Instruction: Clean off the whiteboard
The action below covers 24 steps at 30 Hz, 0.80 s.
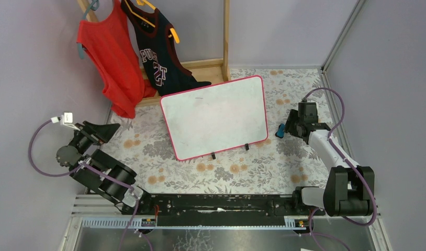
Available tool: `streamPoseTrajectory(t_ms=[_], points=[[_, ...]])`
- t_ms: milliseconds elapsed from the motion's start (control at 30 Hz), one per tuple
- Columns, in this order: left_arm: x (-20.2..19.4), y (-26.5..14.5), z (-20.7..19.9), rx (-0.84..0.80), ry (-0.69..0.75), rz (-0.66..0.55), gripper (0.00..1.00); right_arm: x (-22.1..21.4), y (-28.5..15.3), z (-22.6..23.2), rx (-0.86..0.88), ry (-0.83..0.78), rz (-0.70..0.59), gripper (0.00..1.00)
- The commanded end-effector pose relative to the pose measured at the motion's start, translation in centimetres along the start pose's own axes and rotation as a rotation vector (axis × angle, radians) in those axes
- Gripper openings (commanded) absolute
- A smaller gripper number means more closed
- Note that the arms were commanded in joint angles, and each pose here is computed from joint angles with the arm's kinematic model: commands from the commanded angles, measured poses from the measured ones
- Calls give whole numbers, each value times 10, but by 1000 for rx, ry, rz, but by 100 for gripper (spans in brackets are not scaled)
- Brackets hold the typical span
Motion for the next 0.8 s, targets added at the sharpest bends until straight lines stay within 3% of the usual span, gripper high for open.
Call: streamPoseTrajectory(t_ms=[0, 467, 767], points=[[-27, 12, -15, -106, 93, 144, 100, 7, -2, 3, -8, 3, -46, 63], [-65, 42, -10, -237, -38, 226, 100, 10, -5, 4, 2, 1, -66, 63], [-72, 48, -10, -254, -47, 229, 100, 9, -1, 2, -24, 11, -50, 57]])
Point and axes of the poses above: each gripper's point midway between its finger pads, its own y axis out along the fingers, its own z axis along the line the jaws close on, x = y × z, the point moved 5 cm from there along -y, back along the fingers, and after that the axes turned 3 degrees about y, right-handed, at the moved point
